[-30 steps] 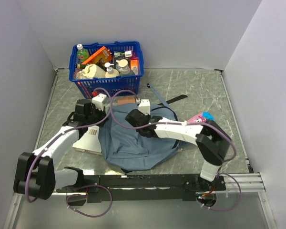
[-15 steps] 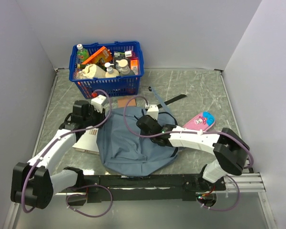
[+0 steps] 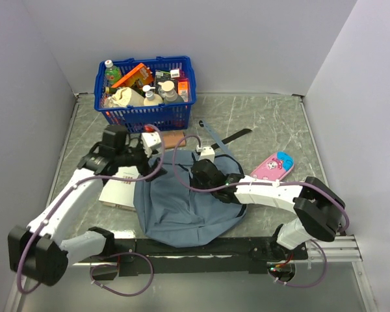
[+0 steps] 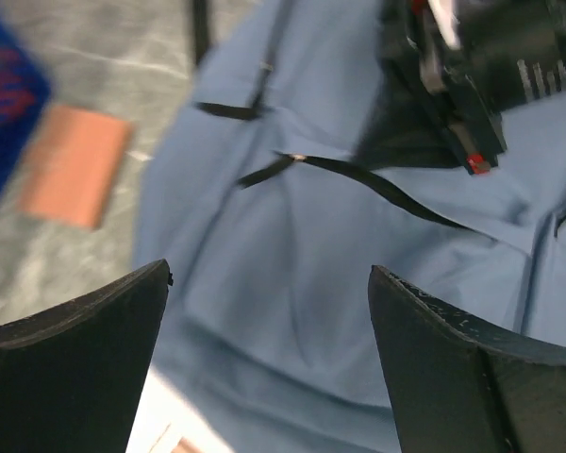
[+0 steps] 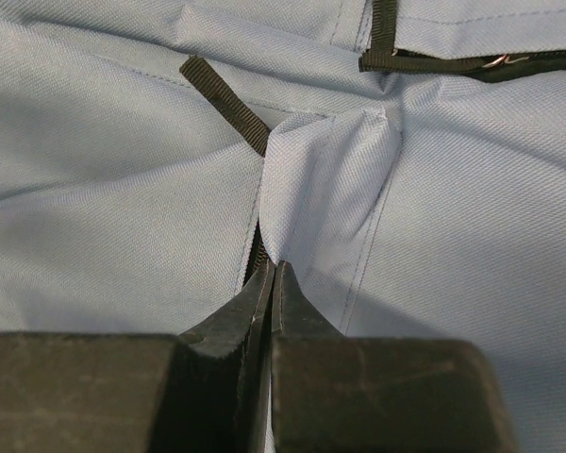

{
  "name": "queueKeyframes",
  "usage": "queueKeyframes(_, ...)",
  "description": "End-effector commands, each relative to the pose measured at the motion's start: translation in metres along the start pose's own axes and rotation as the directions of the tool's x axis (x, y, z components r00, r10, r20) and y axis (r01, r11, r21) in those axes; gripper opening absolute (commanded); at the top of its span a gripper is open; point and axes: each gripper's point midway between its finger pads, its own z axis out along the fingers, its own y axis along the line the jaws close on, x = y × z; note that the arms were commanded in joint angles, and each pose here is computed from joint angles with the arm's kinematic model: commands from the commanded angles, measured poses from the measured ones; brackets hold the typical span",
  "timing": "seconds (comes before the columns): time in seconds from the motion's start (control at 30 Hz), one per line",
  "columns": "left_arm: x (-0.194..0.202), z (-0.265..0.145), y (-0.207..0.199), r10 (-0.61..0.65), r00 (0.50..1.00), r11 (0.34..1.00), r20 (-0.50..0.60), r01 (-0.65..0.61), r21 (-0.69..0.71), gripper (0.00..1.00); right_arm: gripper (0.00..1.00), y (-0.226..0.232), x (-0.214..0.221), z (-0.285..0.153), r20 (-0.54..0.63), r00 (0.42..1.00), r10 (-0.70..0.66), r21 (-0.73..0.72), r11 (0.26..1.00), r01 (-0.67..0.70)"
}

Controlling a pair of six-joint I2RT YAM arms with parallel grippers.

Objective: Pack the student bag
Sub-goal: Unzip the student bag at the center of the board.

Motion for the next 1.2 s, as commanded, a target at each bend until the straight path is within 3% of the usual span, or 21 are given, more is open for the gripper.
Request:
queueKeyframes(0.0, 0.019, 0.028, -0.015, 0.053, 0.998, 0.988, -0.045, -0.046, 0.147, 0.91, 0.00, 0.018, -0.013, -0.011, 0.043, 0.995, 0.090, -0.101, 0.991, -0.085)
queueKeyframes(0.23, 0.037, 0.073, -0.017, 0.088, 0.994, 0.979, -0.067, -0.074, 0.191, 0.91, 0.00, 0.018, -0.003, -0.016, 0.034, 0.987, 0.155, -0.147, 0.978, -0.149)
queueKeyframes(0.53, 0.026, 0.096, -0.003, 0.149, 0.987, 0.976, -0.058, -0.137, 0.169, 0.91, 0.00, 0.021, -0.008, -0.026, 0.057, 0.985, 0.162, -0.184, 0.972, -0.149)
queueKeyframes(0.8, 0.024, 0.107, -0.006, 0.214, 0.975, 0.957, -0.067, -0.195, 0.213, 0.89, 0.00, 0.020, -0.005, -0.027, 0.050, 0.987, 0.152, -0.184, 0.973, -0.141)
queueKeyframes(1.17, 0.059, 0.107, -0.025, 0.360, 0.923, 0.902, -0.136, -0.308, 0.301, 0.79, 0.00, 0.023, -0.014, -0.032, 0.071, 0.985, 0.156, -0.206, 0.969, -0.139)
